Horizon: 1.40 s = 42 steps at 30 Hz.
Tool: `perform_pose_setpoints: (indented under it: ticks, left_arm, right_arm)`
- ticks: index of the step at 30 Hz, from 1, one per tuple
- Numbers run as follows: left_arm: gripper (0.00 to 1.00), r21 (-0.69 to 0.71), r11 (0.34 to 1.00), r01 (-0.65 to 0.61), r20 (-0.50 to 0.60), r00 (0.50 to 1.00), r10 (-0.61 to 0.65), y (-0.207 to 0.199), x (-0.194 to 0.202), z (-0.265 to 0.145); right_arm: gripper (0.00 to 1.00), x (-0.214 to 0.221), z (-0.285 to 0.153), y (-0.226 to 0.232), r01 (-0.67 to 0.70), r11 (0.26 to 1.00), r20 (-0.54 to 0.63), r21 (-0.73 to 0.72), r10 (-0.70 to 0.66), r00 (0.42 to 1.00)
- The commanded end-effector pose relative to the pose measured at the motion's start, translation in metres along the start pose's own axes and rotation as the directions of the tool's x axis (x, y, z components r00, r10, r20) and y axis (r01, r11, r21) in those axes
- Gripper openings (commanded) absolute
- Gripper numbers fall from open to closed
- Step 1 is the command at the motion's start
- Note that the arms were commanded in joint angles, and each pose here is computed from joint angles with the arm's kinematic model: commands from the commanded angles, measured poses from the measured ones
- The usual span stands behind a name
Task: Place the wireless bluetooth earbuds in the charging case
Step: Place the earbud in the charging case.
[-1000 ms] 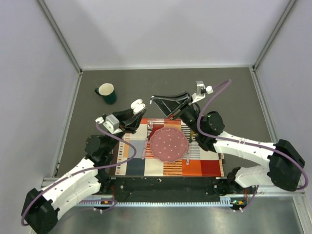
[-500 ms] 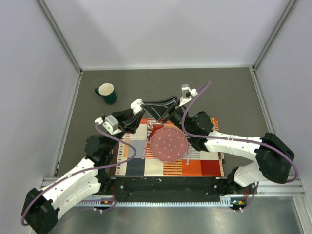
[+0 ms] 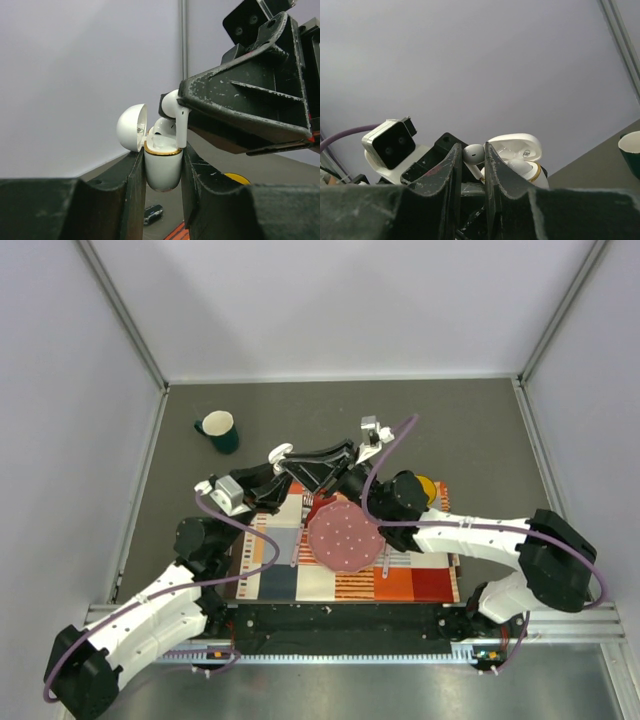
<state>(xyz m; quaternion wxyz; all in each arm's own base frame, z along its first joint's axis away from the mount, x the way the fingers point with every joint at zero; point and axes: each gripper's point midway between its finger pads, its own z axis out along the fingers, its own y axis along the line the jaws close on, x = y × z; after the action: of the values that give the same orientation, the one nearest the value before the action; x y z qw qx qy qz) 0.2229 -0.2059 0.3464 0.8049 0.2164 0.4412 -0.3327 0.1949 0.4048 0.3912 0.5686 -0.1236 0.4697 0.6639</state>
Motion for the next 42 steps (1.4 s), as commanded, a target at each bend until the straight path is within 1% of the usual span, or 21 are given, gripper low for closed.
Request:
perform_pose_setpoints:
  ticks: [1, 4, 13, 23, 27, 31, 37, 42]
  left_arm:
    - [0.0, 0.015, 1.0, 0.001, 0.067, 0.998, -0.002, -0.003, -0.018, 0.004]
    - [0.0, 0.014, 1.0, 0.001, 0.075, 0.997, -0.003, -0.003, -0.02, 0.003]
    - [0.0, 0.013, 1.0, -0.001, 0.082, 0.997, 0.0, -0.003, -0.024, 0.001]
    - [0.0, 0.012, 1.0, -0.005, 0.093, 0.996, 0.004, -0.003, -0.027, 0.002]
    - [0.0, -0.002, 1.0, -0.009, 0.107, 0.994, 0.009, 0.0, -0.03, 0.002]
    - [0.0, -0.012, 1.0, -0.019, 0.127, 0.992, 0.02, 0.002, -0.037, 0.002]
    - [0.0, -0.02, 1.0, -0.02, 0.139, 0.99, 0.023, 0.003, -0.04, 0.001]
    - [0.0, -0.031, 0.999, -0.024, 0.149, 0.988, 0.029, 0.004, -0.043, 0.0]
  right_arm:
    - [0.0, -0.012, 0.013, 0.013, 0.038, 0.999, 0.048, -0.029, -0.036, 0.998]
    - [0.0, -0.011, 0.014, 0.01, 0.063, 0.998, 0.05, -0.009, -0.062, 0.997]
    - [0.0, -0.008, 0.016, 0.003, 0.065, 0.998, 0.052, 0.01, -0.066, 0.996]
    - [0.0, 0.003, 0.017, 0.001, 0.071, 0.997, 0.018, 0.02, -0.071, 0.997]
    - [0.0, 0.011, 0.013, 0.0, 0.111, 0.993, -0.007, 0.029, -0.111, 0.994]
    - [0.0, 0.014, 0.01, -0.009, 0.156, 0.985, -0.018, 0.08, -0.155, 0.988]
    - [0.0, 0.015, 0.009, -0.013, 0.186, 0.976, -0.031, 0.108, -0.184, 0.982]
    - [0.0, 0.014, 0.007, -0.017, 0.238, 0.961, -0.042, 0.139, -0.235, 0.971]
